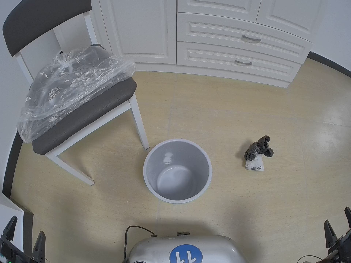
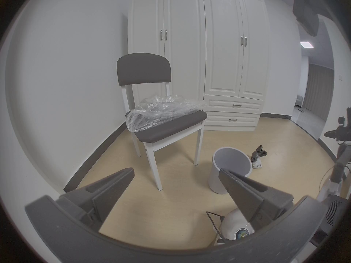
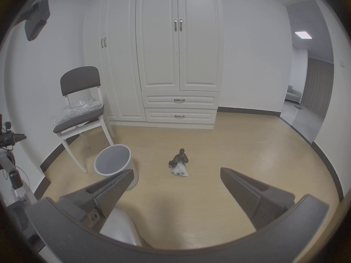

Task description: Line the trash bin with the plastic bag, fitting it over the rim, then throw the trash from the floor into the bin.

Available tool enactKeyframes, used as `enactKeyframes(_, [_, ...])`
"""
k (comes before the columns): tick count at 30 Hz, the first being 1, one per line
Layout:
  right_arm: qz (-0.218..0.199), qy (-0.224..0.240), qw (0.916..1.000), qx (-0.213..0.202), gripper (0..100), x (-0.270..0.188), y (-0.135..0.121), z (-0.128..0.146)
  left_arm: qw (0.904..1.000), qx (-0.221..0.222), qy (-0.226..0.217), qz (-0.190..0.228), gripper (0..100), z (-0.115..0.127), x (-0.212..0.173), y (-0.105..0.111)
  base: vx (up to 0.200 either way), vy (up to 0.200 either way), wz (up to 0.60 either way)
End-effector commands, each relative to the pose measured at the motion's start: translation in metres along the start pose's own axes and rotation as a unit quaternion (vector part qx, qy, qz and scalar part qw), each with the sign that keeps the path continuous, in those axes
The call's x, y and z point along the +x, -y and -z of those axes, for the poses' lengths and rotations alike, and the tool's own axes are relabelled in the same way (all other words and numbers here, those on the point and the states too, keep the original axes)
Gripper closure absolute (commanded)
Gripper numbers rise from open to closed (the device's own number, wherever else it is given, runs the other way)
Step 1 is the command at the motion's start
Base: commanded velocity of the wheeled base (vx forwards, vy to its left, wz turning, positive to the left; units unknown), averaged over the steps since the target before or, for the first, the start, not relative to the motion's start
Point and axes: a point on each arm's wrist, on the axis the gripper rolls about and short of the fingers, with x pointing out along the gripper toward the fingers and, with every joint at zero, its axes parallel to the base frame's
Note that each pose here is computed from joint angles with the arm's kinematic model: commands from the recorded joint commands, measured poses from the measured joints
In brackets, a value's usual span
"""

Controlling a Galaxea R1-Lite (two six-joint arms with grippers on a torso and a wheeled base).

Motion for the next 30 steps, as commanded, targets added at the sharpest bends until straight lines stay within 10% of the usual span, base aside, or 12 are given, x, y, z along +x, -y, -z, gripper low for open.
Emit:
enactKeyframes(1, [-0.002,0.001,1.0000,-0.001,0,-0.0001,0.0000,0.0044,1.0000,-0.001,-0.001,0.000,0,0.0053,0.0001,0.0001,0.000,0.000,0.00])
enactKeyframes(30, [-0.008,0.001,0.9997,-0.022,0,-0.0002,-0.0003,0.0044,0.9999,0.011,0.002,0.002,0,0.0047,0.0001,0.0002,0.000,0.000,0.00])
